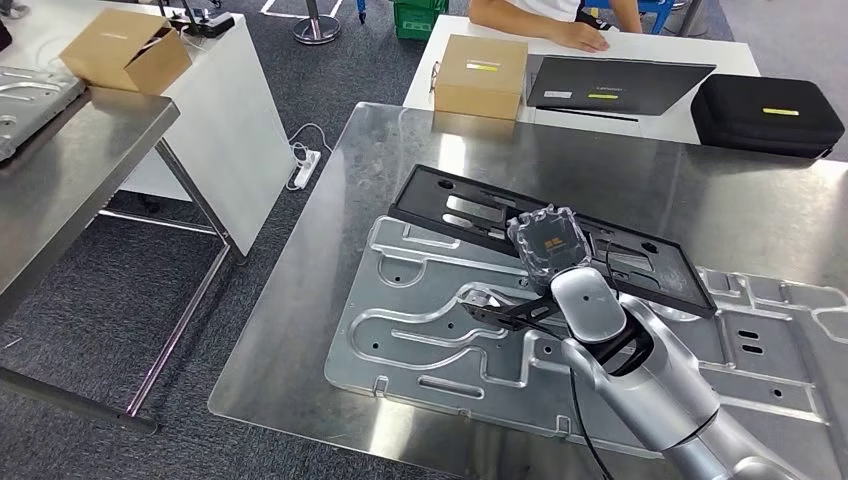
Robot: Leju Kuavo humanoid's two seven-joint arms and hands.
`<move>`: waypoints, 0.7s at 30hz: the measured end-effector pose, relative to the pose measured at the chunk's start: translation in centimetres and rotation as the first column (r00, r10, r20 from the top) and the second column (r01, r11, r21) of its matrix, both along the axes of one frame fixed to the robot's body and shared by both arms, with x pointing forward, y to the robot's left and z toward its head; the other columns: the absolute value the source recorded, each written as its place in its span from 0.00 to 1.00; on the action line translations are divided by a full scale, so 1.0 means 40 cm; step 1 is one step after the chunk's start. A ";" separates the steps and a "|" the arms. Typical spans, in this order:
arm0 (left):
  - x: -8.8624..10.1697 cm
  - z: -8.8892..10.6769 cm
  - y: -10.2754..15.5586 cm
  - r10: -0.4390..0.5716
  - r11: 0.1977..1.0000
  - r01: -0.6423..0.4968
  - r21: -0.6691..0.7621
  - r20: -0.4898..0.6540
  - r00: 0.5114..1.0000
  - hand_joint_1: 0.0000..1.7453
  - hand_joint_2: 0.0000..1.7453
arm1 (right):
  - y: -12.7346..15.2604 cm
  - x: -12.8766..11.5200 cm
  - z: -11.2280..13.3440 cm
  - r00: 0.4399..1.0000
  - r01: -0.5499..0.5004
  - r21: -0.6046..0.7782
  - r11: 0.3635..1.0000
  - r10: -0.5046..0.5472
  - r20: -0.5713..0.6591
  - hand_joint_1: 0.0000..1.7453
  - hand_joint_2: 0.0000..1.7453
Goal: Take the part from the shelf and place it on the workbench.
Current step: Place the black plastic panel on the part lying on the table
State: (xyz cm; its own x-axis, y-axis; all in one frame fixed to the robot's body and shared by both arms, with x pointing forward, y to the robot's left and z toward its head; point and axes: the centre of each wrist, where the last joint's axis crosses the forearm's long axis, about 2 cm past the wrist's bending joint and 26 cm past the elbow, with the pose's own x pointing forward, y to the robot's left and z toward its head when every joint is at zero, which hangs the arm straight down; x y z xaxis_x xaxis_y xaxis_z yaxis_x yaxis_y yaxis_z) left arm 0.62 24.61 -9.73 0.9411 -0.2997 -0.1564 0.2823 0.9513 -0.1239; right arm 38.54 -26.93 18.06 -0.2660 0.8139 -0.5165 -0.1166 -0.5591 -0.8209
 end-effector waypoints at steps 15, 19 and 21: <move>0.007 -0.002 -0.011 -0.010 1.000 0.009 -0.008 -0.033 0.999 0.00 1.00 | 0.001 -0.004 -0.026 0.999 0.008 0.004 1.000 -0.008 -0.044 1.00 1.00; 0.008 -0.003 -0.013 -0.019 1.000 0.019 -0.012 -0.034 0.999 0.00 1.00 | 0.005 -0.002 -0.025 0.999 0.006 0.008 1.000 -0.006 -0.044 1.00 1.00; 0.008 -0.003 -0.012 -0.022 1.000 0.021 -0.012 -0.037 0.999 0.00 1.00 | 0.009 -0.002 -0.024 0.999 0.002 0.011 1.000 -0.002 -0.044 1.00 1.00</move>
State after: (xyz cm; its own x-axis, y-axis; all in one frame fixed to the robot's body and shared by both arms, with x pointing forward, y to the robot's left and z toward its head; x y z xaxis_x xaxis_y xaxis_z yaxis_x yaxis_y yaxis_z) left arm 0.92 24.13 -9.86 0.9279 -0.3219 -0.1880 0.2978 0.9435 -0.1454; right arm 38.46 -26.57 17.08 -0.2869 0.8201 -0.4952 -0.1541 -0.5497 -0.8210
